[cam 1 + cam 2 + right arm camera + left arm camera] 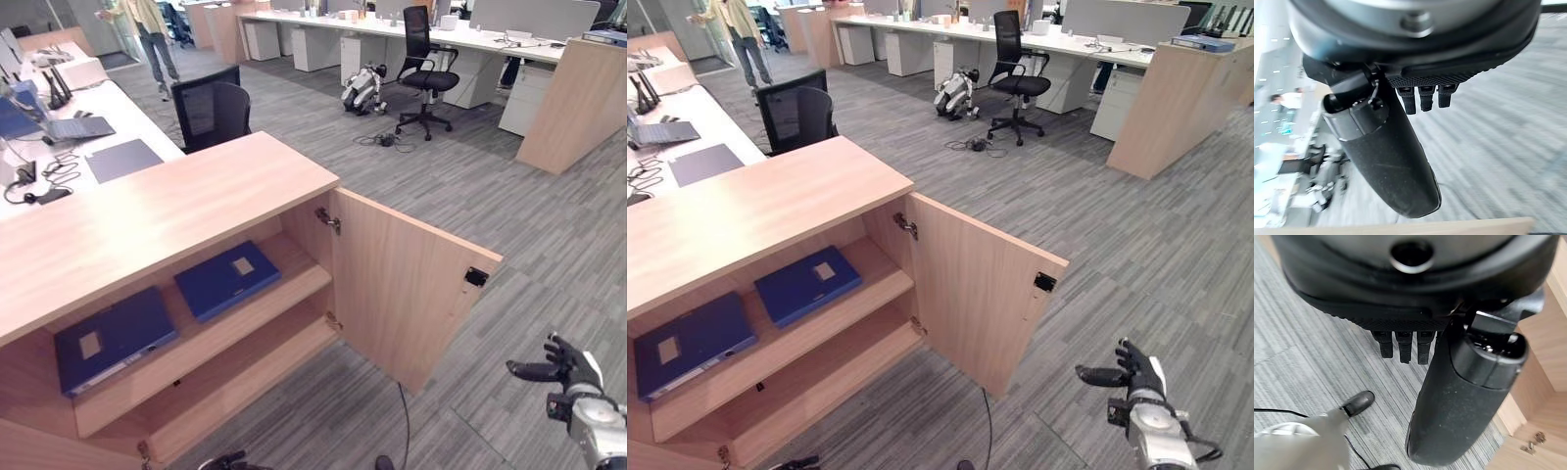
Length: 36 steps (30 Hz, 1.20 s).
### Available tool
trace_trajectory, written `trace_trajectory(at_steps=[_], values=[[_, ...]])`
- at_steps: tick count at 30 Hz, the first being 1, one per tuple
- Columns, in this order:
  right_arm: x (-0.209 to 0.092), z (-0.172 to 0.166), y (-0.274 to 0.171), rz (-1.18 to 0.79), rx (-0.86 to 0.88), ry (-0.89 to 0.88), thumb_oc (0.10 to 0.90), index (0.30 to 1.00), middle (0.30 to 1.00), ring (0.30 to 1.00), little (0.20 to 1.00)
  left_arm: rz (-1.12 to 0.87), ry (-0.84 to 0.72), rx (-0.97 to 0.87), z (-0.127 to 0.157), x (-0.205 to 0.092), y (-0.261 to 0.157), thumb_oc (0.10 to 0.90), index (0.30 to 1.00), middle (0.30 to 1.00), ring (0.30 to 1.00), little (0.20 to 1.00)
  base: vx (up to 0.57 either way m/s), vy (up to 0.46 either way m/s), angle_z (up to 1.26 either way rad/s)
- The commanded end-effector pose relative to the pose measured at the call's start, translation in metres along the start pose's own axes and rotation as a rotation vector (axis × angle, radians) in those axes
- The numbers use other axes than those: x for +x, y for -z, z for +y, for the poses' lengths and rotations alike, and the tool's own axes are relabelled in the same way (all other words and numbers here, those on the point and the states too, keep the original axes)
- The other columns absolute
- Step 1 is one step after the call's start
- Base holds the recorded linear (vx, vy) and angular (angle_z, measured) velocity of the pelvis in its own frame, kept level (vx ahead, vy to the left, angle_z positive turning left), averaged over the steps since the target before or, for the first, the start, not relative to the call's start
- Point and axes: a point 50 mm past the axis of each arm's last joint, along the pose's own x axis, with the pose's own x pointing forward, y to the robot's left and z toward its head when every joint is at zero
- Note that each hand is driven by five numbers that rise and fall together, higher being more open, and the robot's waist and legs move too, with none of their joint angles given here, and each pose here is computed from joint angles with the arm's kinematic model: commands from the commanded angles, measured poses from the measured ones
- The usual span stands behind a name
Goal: Put the empty folder in the office cabinet
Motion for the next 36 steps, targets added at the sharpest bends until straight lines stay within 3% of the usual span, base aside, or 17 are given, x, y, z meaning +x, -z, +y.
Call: trace_trajectory(at_steps=[1,7,14,20,24,27,29,36], values=[[0.004,0.004,-0.12,-0.461,0.14,-0.113,0.8,0.9,0.9,0.9,0.9,0.012,-0.036,0.052,0.012,-0.001,-0.005,0.8,0.9,0.9,0.9,0.9,-0.08,-0.068,0.14],[-0.017,0.049,-0.173,-0.651,0.304,-0.445,0.8,0.9,0.9,0.9,0.9,0.085,-0.038,0.024,0.016,-0.003,0.018,0.8,0.9,0.9,0.9,0.9,-0.04,-0.033,0.11],[-0.045,0.096,-0.215,-0.798,0.499,-0.705,0.8,0.9,0.9,0.9,0.9,0.092,-0.031,0.018,0.012,-0.003,0.021,0.8,0.9,0.9,0.9,0.9,0.0,0.0,0.0],[-0.068,0.125,-0.226,-0.842,0.554,-0.889,0.8,0.9,0.9,0.9,0.9,0.075,-0.03,0.027,0.009,-0.002,0.016,0.8,0.9,0.9,0.9,0.9,-0.02,0.008,-0.04],[-0.117,0.198,-0.19,-0.69,0.575,-1.285,0.8,0.9,0.9,0.9,0.9,0.031,-0.017,0.026,0.002,0.0,0.003,0.8,0.9,0.9,0.9,0.9,-0.07,0.036,-0.33],[-0.147,0.248,-0.138,-0.411,0.64,-1.489,0.8,0.9,0.9,0.9,0.9,-0.035,0.017,0.044,-0.012,0.002,-0.015,0.8,0.9,0.9,0.9,0.9,-0.07,0.052,-0.21],[-0.168,0.281,-0.098,-0.224,0.583,-1.581,0.8,0.9,0.9,0.9,0.9,-0.104,0.04,0.049,-0.026,0.002,-0.034,0.8,0.9,0.9,0.9,0.9,-0.08,0.084,-0.03],[-0.201,0.313,-0.07,-0.078,0.468,-1.721,0.8,0.9,0.9,0.9,0.9,-0.151,0.072,0.063,-0.041,0.002,-0.047,0.8,0.9,0.9,0.9,0.9,-0.08,0.089,0.44]])
